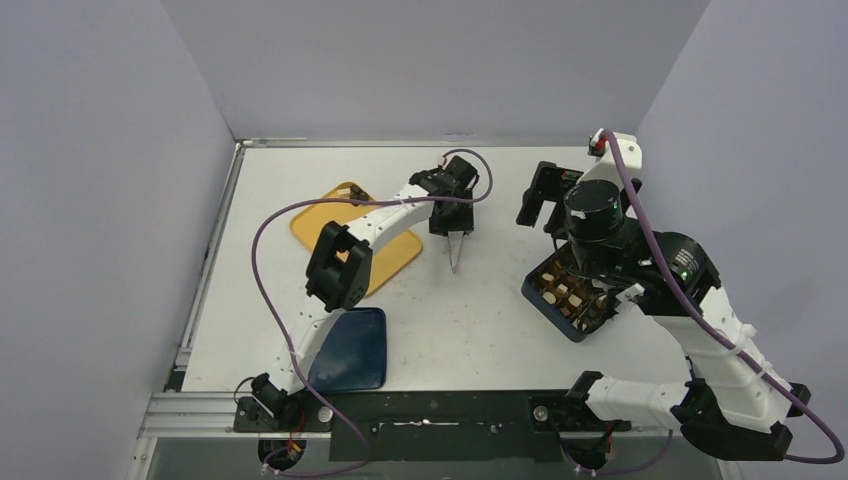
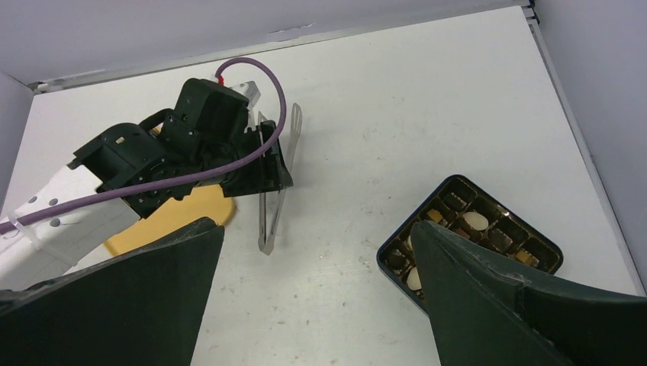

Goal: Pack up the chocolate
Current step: Place the clamp at the center of the board.

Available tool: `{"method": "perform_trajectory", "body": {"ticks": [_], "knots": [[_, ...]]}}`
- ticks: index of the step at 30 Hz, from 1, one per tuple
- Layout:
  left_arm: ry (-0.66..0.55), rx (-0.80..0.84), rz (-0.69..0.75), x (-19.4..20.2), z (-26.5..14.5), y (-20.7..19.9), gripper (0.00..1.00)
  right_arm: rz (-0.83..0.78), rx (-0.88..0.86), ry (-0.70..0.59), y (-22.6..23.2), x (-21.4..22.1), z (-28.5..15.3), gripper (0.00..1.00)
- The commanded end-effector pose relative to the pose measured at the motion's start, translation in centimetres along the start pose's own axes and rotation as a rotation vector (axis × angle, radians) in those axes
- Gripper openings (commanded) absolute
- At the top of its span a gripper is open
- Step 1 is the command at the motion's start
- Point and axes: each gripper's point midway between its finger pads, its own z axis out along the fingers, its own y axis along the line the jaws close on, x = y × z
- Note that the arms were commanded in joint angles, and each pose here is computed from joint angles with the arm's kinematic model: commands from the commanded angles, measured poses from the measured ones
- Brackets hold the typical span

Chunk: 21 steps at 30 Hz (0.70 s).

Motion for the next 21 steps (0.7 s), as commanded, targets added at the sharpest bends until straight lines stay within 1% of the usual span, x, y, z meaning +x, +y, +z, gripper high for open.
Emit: {"method": "perform_trajectory", "body": {"ticks": [1, 8, 9, 10, 11, 17, 21], "knots": [[-0.03, 0.071, -0.031, -1.5, -1.4, -1.4, 0.56, 0.012, -0.031, -0.022, 0.8, -1.0, 0.1, 1.0], [-0.074, 0.09, -0.016, -2.8, -5.0, -1.6, 0.71, 0.062, -0.053, -0.011, 1.2, -1.2, -0.1, 1.0], [-0.079, 0.091, -0.016, -3.0, -5.5, -1.6, 0.78, 0.075, -0.053, -0.007, 1.1, -1.1, -0.3, 1.0], [-0.085, 0.092, -0.02, -3.2, -6.3, -1.6, 0.94, 0.086, -0.054, -0.001, 1.0, -0.9, -0.3, 1.0], [-0.091, 0.09, -0.026, -3.3, -6.8, -1.5, 0.97, 0.098, -0.058, 0.006, 1.1, -0.7, -0.4, 1.0], [-0.07, 0.038, -0.065, -2.0, -9.8, 0.1, 0.97, 0.159, -0.127, 0.03, 1.6, 0.5, -1.0, 1.0], [-0.041, -0.047, -0.089, -0.4, -12.8, 2.7, 0.97, 0.149, -0.148, 0.106, 2.2, 2.5, -0.9, 1.0]]}}
